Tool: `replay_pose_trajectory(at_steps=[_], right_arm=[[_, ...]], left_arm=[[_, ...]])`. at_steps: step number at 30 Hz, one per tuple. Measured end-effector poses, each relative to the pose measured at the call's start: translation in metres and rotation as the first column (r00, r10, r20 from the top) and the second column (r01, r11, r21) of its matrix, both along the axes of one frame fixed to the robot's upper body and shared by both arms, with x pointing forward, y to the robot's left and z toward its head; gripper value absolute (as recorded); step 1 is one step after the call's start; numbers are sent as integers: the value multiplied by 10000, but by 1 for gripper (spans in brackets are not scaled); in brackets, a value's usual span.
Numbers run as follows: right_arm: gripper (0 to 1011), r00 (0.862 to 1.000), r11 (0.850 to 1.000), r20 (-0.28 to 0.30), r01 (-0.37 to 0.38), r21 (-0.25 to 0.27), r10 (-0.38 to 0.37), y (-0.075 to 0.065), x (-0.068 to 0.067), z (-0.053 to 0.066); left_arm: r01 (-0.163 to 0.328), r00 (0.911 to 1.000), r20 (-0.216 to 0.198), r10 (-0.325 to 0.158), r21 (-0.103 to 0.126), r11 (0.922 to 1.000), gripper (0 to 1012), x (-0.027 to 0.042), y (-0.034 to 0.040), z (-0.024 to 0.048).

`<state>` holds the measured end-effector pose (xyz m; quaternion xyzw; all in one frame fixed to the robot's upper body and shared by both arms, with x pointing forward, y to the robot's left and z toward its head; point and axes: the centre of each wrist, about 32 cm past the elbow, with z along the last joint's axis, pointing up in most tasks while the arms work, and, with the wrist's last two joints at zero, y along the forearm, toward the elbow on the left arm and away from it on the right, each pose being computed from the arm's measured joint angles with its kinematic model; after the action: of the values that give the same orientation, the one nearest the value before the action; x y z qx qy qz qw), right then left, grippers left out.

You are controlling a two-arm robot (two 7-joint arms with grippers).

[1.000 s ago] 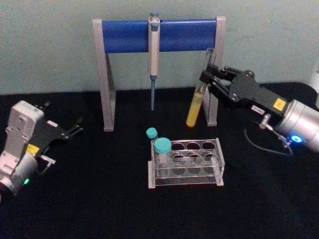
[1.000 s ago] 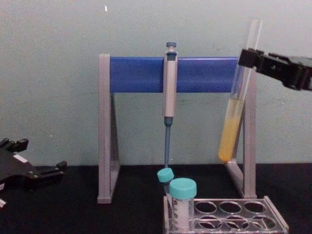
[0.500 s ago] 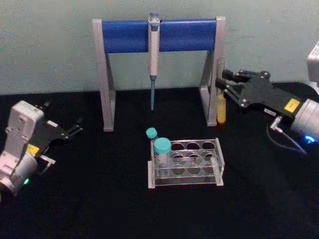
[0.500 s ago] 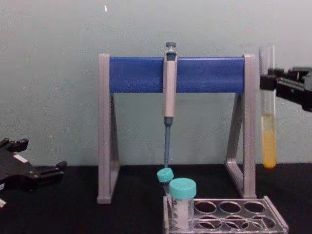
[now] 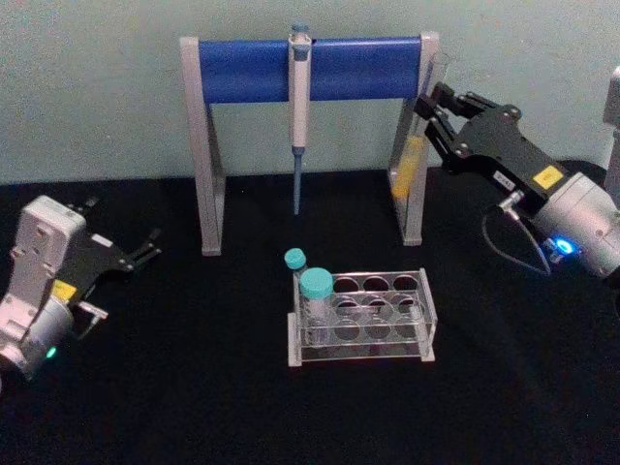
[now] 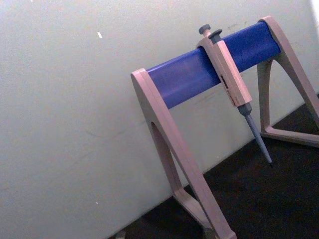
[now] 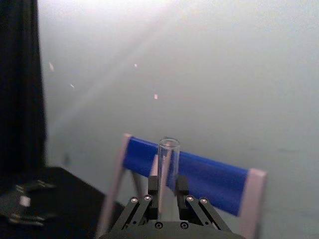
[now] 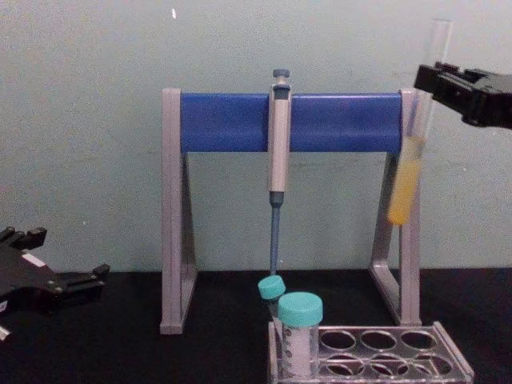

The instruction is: Pick up the test tube from the test tube rack, shake it, then place it back into the test tube rack.

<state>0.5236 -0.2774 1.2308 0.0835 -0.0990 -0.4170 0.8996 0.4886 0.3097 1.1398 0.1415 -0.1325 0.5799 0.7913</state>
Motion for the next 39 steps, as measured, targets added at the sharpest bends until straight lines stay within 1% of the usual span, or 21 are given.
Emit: replay_pose_trajectory(at_steps=[2, 4, 5, 7, 10, 14, 16, 18, 19, 22, 23, 24, 25, 27, 29, 31, 33, 35, 36, 38, 39], right_arm=[[226, 9981, 9979, -447, -412, 503, 434, 5, 25, -1], [226, 9942, 9944, -730, -727, 771, 784, -1, 39, -1], [226, 9885, 9899, -998, -1035, 969, 1132, -16, 53, 3], [226, 9822, 9853, -1230, -1280, 1130, 1417, -33, 62, 4], [226, 9636, 9733, -1666, -1884, 1313, 2090, -105, 69, 18], [226, 9530, 9691, -1876, -2200, 1119, 2380, -179, 54, 38], [226, 9483, 9685, -1975, -2406, 634, 2485, -257, 17, 69], [226, 9494, 9699, -1995, -2422, 266, 2425, -291, -5, 83], [226, 9532, 9709, -1954, -2388, -195, 2306, -319, -30, 103], [226, 9641, 9710, -1778, -2172, -999, 1974, -347, -67, 136], [226, 9728, 9683, -1574, -1945, -1567, 1699, -356, -91, 160], [226, 9767, 9663, -1460, -1824, -1814, 1570, -355, -102, 170], [226, 9767, 9663, -1460, -1824, -1814, 1570, -355, -102, 170], [226, 9911, 9577, -880, -1198, -2615, 1000, -329, -136, 193], [226, 9965, 9526, -482, -801, -2936, 689, -306, -149, 193], [226, 9994, 9472, 100, -282, -3196, 331, -247, -160, 183], [226, 9981, 9458, 611, 163, -3242, 37, -174, -159, 164], [226, 9965, 9483, 833, 355, -3154, -96, -124, -152, 145], [226, 9951, 9527, 974, 480, -3000, -195, -78, -137, 124], [226, 9942, 9628, 1048, 496, -2656, -224, -15, -109, 97], [226, 9942, 9628, 1048, 496, -2656, -224, -15, -109, 97]], left_arm=[[0, 10000, 1, 0, -1, 10000, 1001, 0, 0, 0], [1, 10000, 1, -1, -1, 10000, 1001, 0, 0, 0], [1, 10000, 1, -1, -1, 10000, 1001, 0, 0, 0], [0, 10000, 0, 0, -1, 10000, 1001, 0, 0, 0], [1, 10000, 1, -1, -1, 10000, 1001, 0, 0, 0], [0, 10000, 0, 0, -1, 10000, 1001, 0, 0, 0], [0, 10000, 1, 0, -1, 10000, 1002, 0, 0, 0], [1, 10000, 0, -1, -1, 10000, 1001, 0, 0, 0], [0, 10000, 1, 0, -1, 10000, 1001, 0, 0, 0], [0, 10000, 0, 0, -1, 10000, 1001, 0, 0, 0], [0, 10000, 0, 0, -1, 10000, 1001, 0, 0, 0], [1, 10000, 1, -1, -1, 10000, 1001, 0, 0, 0], [0, 10000, 1, 0, -1, 10000, 1001, 0, 0, 0], [1, 10000, 1, -1, -1, 10000, 1001, 0, 0, 0], [1, 10000, 1, -1, -1, 10000, 1001, 0, 0, 0], [0, 10000, 0, 0, -1, 10000, 1001, 0, 0, 0], [0, 10000, 0, 0, -1, 10000, 1001, 0, 0, 0], [0, 10000, 0, 0, -1, 10000, 1002, 0, 0, 0], [0, 10000, 1, 0, -1, 10000, 1001, 0, 0, 0], [1, 10000, 0, -1, 0, 10000, 1001, 0, 0, 0], [1, 10000, 0, -1, -1, 10000, 1001, 0, 0, 0]])
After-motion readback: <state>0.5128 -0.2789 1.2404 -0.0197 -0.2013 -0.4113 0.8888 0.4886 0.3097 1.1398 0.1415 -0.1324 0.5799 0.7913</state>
